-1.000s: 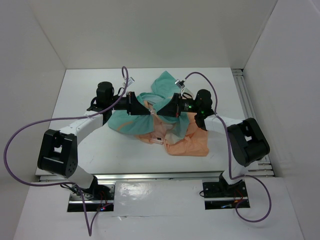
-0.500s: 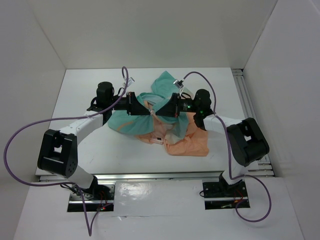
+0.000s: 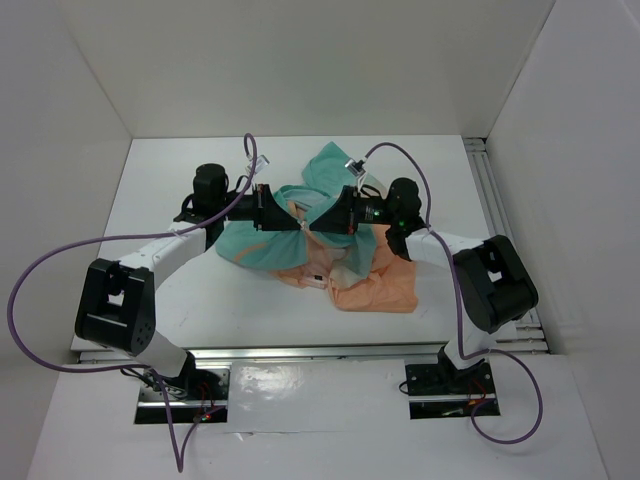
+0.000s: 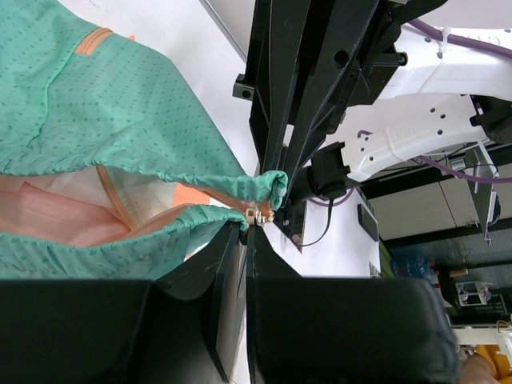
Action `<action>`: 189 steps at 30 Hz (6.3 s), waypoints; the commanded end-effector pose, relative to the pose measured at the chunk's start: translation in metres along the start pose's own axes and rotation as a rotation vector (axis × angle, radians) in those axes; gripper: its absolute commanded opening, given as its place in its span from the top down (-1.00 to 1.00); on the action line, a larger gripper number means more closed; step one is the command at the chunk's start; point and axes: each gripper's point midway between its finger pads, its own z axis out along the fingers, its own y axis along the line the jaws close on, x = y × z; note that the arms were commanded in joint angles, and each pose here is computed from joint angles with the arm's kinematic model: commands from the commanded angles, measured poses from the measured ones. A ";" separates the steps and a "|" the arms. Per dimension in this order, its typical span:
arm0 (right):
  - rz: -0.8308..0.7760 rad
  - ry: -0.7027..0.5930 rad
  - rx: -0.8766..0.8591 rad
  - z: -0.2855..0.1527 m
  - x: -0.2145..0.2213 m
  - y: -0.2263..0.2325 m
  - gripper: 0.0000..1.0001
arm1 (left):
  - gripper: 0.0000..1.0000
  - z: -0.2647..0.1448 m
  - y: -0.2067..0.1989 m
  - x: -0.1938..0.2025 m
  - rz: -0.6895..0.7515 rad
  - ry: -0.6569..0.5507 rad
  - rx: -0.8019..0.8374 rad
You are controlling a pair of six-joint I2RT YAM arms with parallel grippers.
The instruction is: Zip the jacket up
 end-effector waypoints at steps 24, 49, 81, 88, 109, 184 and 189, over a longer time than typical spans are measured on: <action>-0.055 -0.012 0.001 -0.006 -0.006 0.001 1.00 | 1.00 -0.004 -0.027 -0.021 0.150 -0.034 0.048; -0.070 -0.012 -0.012 -0.001 -0.011 0.004 1.00 | 1.00 -0.004 -0.025 -0.018 0.133 -0.031 0.046; -0.052 -0.003 0.000 -0.003 -0.006 0.000 1.00 | 1.00 -0.008 -0.027 -0.022 0.141 -0.044 0.044; -0.062 -0.007 -0.004 -0.002 -0.010 0.001 1.00 | 1.00 -0.008 -0.027 -0.020 0.131 -0.041 0.042; -0.079 -0.015 -0.014 0.002 -0.020 0.002 1.00 | 1.00 -0.008 -0.025 -0.019 0.133 -0.035 0.037; -0.152 -0.100 -0.045 0.033 -0.052 0.018 1.00 | 1.00 -0.009 -0.031 -0.020 0.145 -0.041 0.057; -0.151 -0.123 -0.046 0.036 -0.060 0.019 1.00 | 1.00 -0.010 -0.032 -0.017 0.136 -0.038 0.055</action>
